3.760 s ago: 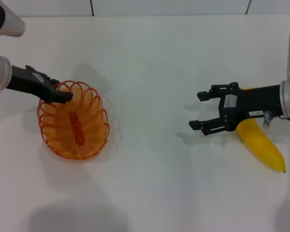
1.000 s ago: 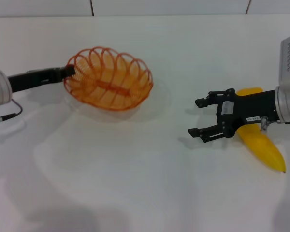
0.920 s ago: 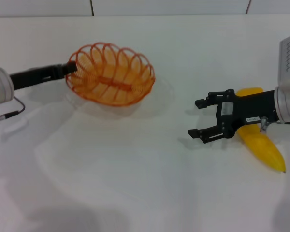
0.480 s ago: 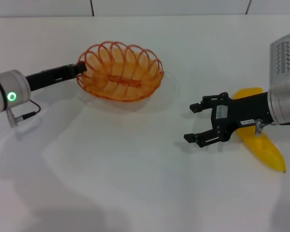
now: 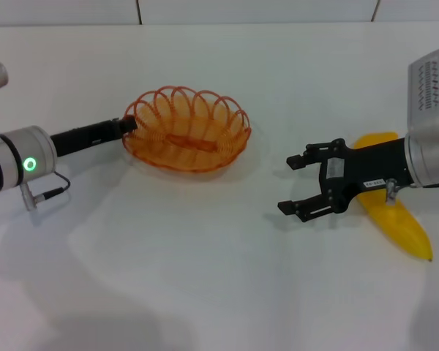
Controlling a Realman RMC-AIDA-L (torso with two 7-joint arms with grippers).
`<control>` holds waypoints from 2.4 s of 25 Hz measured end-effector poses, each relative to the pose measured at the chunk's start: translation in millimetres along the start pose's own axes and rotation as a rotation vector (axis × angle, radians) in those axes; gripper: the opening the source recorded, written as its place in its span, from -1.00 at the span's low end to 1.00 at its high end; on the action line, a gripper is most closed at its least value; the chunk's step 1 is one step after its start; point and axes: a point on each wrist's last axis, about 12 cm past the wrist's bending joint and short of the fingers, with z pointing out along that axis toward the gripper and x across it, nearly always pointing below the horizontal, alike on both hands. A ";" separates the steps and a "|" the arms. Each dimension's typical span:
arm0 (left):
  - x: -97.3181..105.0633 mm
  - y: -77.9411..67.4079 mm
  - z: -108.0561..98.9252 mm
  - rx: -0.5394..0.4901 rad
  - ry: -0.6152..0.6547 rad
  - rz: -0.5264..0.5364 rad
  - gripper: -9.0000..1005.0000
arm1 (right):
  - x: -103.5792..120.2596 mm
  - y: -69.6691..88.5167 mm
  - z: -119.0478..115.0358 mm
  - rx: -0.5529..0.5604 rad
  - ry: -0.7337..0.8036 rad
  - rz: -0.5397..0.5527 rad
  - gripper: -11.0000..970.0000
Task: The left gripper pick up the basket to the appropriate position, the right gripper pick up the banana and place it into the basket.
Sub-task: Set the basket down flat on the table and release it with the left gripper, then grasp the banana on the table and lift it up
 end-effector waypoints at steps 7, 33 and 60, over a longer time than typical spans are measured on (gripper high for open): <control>1.5 -0.5 1.0 -0.002 0.005 -0.002 -0.89 | 0.6 -0.3 1.8 -0.001 0.001 0.006 0.84; -0.1 -4.0 0.3 0.032 -0.019 0.040 -0.41 | 1.8 0.5 3.3 -0.008 0.002 0.014 0.84; 14.1 19.5 -56.2 0.080 -0.109 0.515 0.17 | 14.5 2.1 0.9 0.064 -0.072 0.049 0.85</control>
